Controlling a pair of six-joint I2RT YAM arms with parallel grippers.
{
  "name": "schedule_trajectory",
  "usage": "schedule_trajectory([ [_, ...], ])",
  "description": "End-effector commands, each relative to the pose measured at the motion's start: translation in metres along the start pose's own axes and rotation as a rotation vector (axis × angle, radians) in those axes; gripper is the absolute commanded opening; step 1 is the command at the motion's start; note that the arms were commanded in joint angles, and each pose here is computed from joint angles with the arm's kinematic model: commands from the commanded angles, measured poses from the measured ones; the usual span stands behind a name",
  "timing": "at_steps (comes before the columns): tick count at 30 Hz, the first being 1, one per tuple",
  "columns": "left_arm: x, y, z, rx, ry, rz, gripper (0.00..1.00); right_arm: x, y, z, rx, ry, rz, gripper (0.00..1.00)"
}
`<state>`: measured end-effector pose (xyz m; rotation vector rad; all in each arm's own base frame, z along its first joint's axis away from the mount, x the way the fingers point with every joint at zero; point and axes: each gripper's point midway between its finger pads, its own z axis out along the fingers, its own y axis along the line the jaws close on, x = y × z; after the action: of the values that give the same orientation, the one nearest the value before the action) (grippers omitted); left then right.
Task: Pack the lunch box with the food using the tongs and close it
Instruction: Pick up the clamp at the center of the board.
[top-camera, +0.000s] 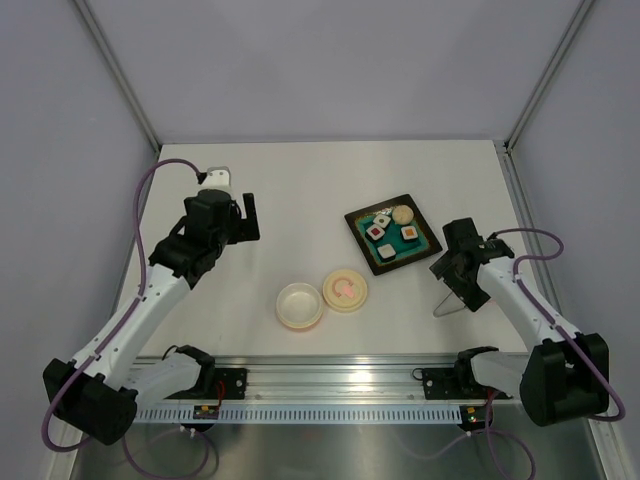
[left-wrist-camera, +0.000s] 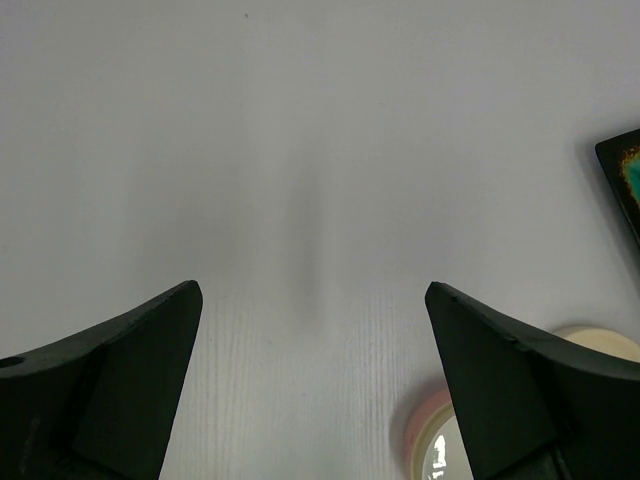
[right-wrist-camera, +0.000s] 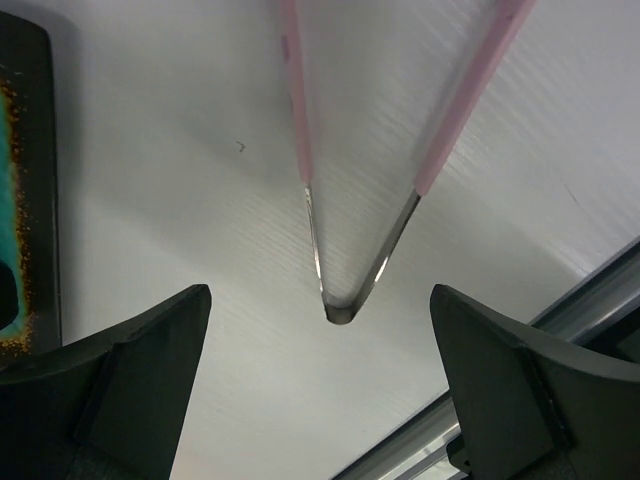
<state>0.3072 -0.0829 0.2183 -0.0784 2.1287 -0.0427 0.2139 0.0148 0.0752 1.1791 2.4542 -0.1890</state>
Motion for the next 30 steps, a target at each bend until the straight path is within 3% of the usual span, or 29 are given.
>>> schedule_trajectory([
  [1, -0.011, -0.009, 0.0, 0.034, -0.028, -0.018, 0.99, 0.013, -0.01, 0.004, 0.024, 0.025, 0.125, 0.99],
  [12, -0.005, -0.008, 0.003, 0.03, -0.008, -0.012, 0.99, 0.025, -0.008, 0.047, 0.029, 0.043, 0.065, 0.98],
  [30, -0.002, -0.01, 0.008, 0.027, 0.01, -0.011, 0.99, 0.024, 0.027, 0.063, -0.067, 0.087, -0.131, 0.65],
])
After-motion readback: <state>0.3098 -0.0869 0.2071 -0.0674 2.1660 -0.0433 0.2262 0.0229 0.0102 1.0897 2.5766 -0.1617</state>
